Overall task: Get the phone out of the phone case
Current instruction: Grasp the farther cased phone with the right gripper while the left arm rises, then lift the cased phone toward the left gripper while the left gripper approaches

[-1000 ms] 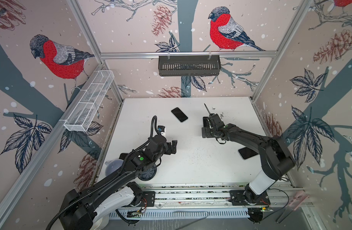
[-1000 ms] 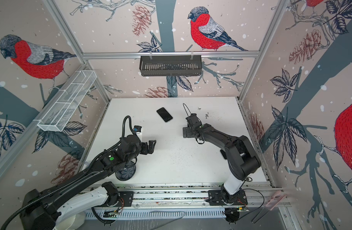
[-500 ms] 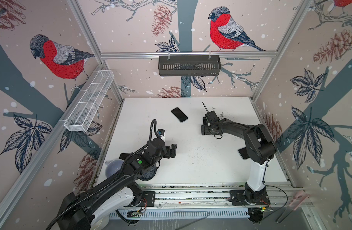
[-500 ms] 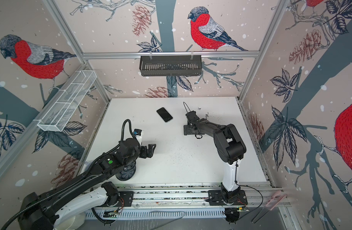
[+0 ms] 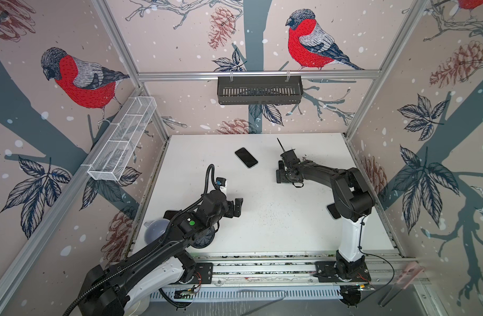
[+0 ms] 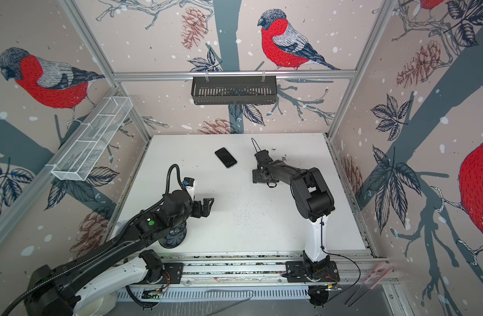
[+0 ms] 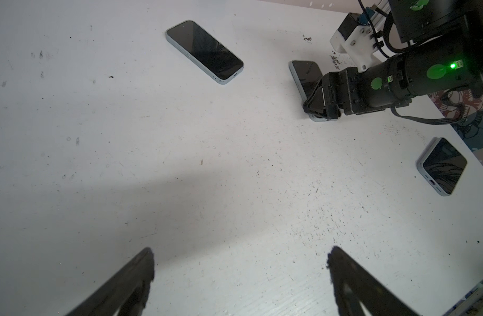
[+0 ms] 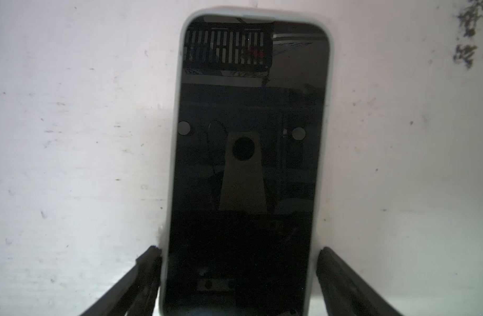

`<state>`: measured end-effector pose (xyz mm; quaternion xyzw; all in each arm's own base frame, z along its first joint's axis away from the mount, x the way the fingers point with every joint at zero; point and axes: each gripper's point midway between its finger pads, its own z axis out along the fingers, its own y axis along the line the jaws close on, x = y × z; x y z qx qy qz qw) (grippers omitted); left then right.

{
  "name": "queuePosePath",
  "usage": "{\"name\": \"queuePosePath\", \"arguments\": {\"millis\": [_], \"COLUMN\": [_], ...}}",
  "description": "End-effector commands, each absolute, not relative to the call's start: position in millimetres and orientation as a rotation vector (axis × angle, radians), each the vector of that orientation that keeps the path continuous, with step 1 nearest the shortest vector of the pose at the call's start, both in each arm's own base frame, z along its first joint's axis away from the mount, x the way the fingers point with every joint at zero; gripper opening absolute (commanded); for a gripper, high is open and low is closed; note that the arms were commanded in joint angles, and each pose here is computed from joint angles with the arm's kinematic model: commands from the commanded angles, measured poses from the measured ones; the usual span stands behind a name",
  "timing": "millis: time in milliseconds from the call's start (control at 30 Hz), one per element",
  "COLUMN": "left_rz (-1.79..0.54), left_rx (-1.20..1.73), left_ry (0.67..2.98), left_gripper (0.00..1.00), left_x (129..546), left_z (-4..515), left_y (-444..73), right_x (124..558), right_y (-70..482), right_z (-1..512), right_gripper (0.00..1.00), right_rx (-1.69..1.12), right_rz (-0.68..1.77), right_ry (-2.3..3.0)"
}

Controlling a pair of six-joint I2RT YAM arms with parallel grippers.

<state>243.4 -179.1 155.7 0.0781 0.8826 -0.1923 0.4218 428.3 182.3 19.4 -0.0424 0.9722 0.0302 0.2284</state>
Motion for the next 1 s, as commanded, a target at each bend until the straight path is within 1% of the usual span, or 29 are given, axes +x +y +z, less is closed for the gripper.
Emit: {"name": "queuePosePath", "arguments": {"millis": [0, 67, 233, 300, 400, 767, 967], "left_rz": [-0.52, -0.532, -0.522, -0.501, -0.548, -0.717, -0.775], "left_rx": [0.185, 0.193, 0.154, 0.128, 0.131, 0.106, 0.116], "left_ry": [2.174, 2.172, 2.177, 2.188, 2.196, 2.17, 2.156], "left_gripper": [0.98, 0.98, 0.98, 0.98, 0.98, 0.98, 0.98], "left_x": [245.8, 244.7, 247.1, 249.4, 250.3, 255.1, 254.2], "left_z": [165.9, 167.2, 165.6, 163.4, 161.3, 166.7, 168.8], "left_y": [-183.5, -185.2, -182.6, -180.0, -188.9, -215.0, -223.0], "right_x": [418.7, 418.0, 415.7, 414.4, 412.3, 405.3, 397.7], "right_y": [176.2, 174.4, 171.6, 170.9, 170.1, 174.4, 175.0], "right_z": [7.8, 7.0, 10.3, 12.5, 15.9, 32.6, 46.1], "right_gripper": [0.85, 0.83, 0.67, 0.65, 0.63, 0.46, 0.43], "right_rx": [-0.138, -0.138, -0.16, -0.162, -0.172, -0.193, -0.188], "right_rz": [0.066, 0.068, 0.049, 0.048, 0.054, 0.123, 0.159], "right_ry": [2.736, 2.745, 2.743, 2.736, 2.727, 2.667, 2.605]}}
